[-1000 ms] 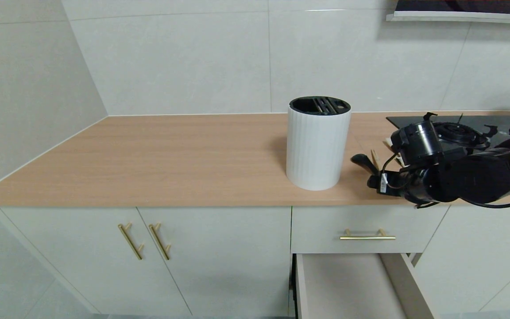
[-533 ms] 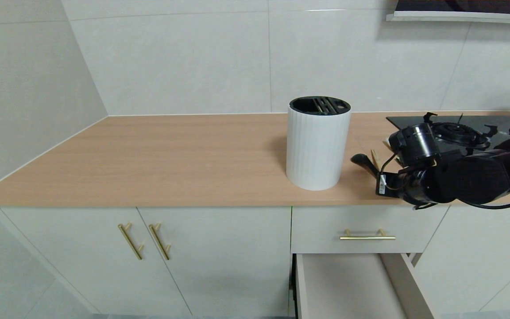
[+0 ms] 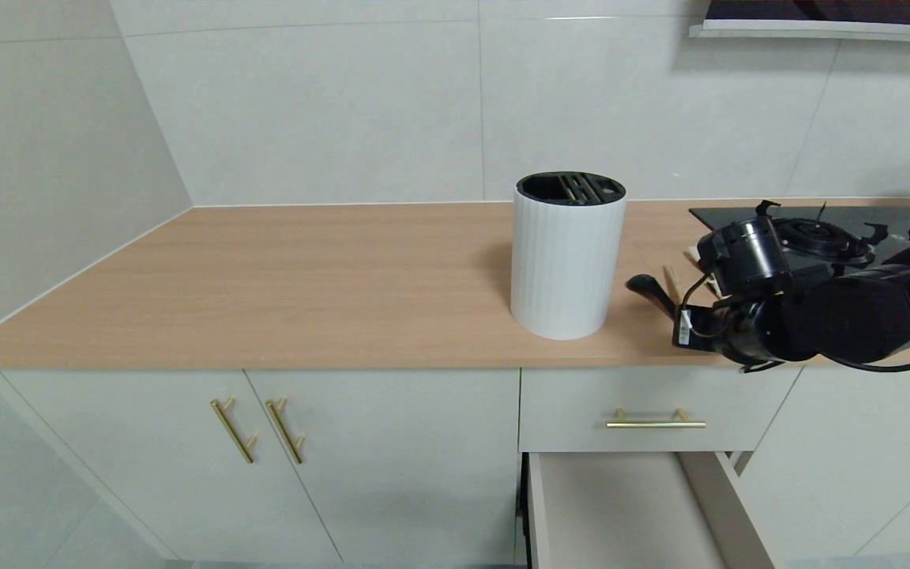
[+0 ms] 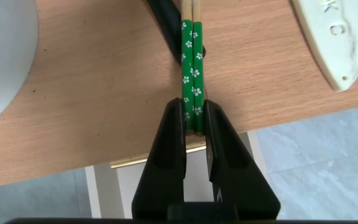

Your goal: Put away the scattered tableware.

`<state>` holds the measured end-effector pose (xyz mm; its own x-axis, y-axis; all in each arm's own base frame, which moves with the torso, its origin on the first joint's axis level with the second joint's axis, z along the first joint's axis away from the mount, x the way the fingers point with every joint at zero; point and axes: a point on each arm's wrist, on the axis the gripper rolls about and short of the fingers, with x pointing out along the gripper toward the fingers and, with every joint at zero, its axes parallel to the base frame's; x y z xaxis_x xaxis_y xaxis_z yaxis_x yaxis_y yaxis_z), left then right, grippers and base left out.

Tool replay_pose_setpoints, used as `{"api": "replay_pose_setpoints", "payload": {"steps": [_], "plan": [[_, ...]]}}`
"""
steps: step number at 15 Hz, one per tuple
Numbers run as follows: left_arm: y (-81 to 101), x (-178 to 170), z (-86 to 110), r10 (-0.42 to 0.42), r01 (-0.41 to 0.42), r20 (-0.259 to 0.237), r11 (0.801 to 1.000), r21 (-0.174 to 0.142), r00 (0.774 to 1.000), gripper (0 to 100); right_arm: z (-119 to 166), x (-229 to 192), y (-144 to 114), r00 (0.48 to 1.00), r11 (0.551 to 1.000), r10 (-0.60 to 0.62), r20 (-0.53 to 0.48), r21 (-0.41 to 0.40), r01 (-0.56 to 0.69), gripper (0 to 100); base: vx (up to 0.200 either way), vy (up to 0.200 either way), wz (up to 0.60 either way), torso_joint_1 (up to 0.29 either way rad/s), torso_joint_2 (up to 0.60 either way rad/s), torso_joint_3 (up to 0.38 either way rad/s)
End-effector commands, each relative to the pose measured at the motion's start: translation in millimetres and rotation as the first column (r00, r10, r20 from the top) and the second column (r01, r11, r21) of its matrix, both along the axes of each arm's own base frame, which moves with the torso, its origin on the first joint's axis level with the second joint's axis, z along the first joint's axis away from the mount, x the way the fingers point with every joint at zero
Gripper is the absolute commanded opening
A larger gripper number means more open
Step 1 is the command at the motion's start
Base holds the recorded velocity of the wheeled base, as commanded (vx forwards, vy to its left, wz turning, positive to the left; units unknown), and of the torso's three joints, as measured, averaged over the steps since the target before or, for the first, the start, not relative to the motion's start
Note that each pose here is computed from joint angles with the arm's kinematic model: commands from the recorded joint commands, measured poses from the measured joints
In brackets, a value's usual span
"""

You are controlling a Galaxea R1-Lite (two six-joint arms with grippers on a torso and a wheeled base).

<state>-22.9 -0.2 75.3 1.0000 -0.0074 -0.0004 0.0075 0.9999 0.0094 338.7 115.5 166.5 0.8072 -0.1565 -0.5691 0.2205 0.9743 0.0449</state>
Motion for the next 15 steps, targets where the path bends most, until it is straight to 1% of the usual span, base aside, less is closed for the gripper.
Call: {"api": "replay_pose_setpoints", "payload": {"steps": [1, 4, 6, 7, 9, 12, 14, 15], "plan": [[0.0, 0, 0.0, 0.000, 0.000, -0.001, 1.000, 0.000, 1.000, 100, 14, -10, -4, 1.000, 1.000, 0.002, 0.031, 0.013, -0.002, 0, 0.000, 0.000, 0.00, 0.000, 0.00, 0.000], [0.0, 0, 0.0, 0.000, 0.000, -0.001, 1.000, 0.000, 1.000, 100, 42, -50, -13, 0.996, 0.999, 0.030, 0.080, 0.032, -0.032, 0, 0.000, 0.000, 0.00, 0.000, 0.00, 0.000], [0.0, 0, 0.0, 0.000, 0.000, -0.001, 1.000, 0.000, 1.000, 100, 62, -85, -19, 0.992, 0.993, 0.097, 0.076, 0.065, -0.102, 0, 0.000, 0.000, 0.00, 0.000, 0.00, 0.000], [0.0, 0, 0.0, 0.000, 0.000, -0.001, 1.000, 0.000, 1.000, 100, 75, -109, -25, 0.986, 0.983, 0.151, 0.071, 0.098, -0.157, 0, 0.000, 0.000, 0.00, 0.000, 0.00, 0.000], [0.0, 0, 0.0, 0.000, 0.000, -0.001, 1.000, 0.000, 1.000, 100, 90, -144, -34, 0.973, 0.966, 0.220, 0.064, 0.128, -0.226, 0, 0.000, 0.000, 0.00, 0.000, 0.00, 0.000], [0.0, 0, 0.0, 0.000, 0.000, -0.001, 1.000, 0.001, 1.000, 100, 102, -188, -43, 0.955, 0.946, 0.293, 0.037, 0.137, -0.295, 0, 0.000, 0.000, 0.00, 0.000, 0.00, 0.000], [0.0, 0, 0.0, 0.000, 0.000, -0.001, 1.000, 0.000, 1.000, 100, 103, -204, -45, 0.933, 0.921, 0.359, 0.005, 0.158, -0.356, 0, 0.000, 0.000, 0.00, 0.000, 0.00, 0.000], [0.0, 0, 0.0, 0.000, 0.000, -0.001, 1.000, 0.000, 1.000, 100, 104, -214, -48, 0.900, 0.885, 0.436, -0.016, 0.192, -0.425, 0, 0.000, 0.000, 0.00, 0.000, 0.00, 0.000]]}}
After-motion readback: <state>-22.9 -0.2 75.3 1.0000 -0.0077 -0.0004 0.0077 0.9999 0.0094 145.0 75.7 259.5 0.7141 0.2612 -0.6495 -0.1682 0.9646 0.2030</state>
